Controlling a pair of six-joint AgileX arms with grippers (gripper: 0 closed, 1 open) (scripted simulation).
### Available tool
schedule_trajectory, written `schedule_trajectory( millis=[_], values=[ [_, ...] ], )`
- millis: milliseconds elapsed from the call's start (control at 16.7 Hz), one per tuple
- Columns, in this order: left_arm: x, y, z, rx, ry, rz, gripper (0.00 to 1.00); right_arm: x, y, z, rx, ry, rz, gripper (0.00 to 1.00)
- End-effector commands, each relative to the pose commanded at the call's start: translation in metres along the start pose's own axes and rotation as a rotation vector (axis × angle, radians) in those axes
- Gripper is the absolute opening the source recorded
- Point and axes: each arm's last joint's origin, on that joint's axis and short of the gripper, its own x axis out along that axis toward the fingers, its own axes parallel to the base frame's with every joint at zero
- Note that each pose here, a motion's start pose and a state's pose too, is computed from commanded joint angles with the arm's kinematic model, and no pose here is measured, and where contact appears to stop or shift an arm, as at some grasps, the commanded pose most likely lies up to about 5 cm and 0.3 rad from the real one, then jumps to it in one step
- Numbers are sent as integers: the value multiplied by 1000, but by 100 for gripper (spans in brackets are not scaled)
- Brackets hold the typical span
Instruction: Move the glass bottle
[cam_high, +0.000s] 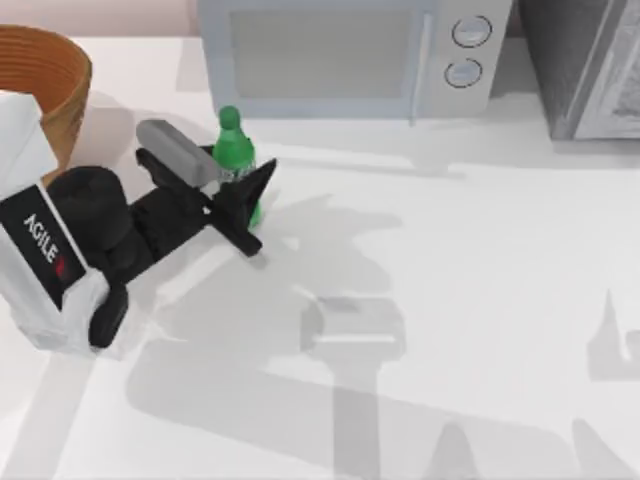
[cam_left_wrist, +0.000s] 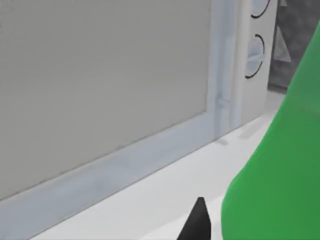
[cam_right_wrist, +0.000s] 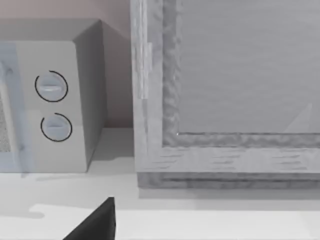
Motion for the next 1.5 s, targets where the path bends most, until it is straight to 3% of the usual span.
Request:
schedule_trajectory(
  millis=[240, 480, 780, 1260, 1500],
  values=[
    [-93, 39, 12, -1, -1, 0, 0, 0, 0, 0, 0, 0, 0, 100],
    [-136, 41, 22, 9, -9, -1, 0, 0, 0, 0, 0, 0, 0, 100],
    [-135, 41, 20, 7, -6, -1, 0, 0, 0, 0, 0, 0, 0, 100],
    [-84, 41, -11, 9, -8, -1, 0, 0, 0, 0, 0, 0, 0, 100],
    [-83, 41, -12, 10, -9, -1, 0, 0, 0, 0, 0, 0, 0, 100]
  ],
)
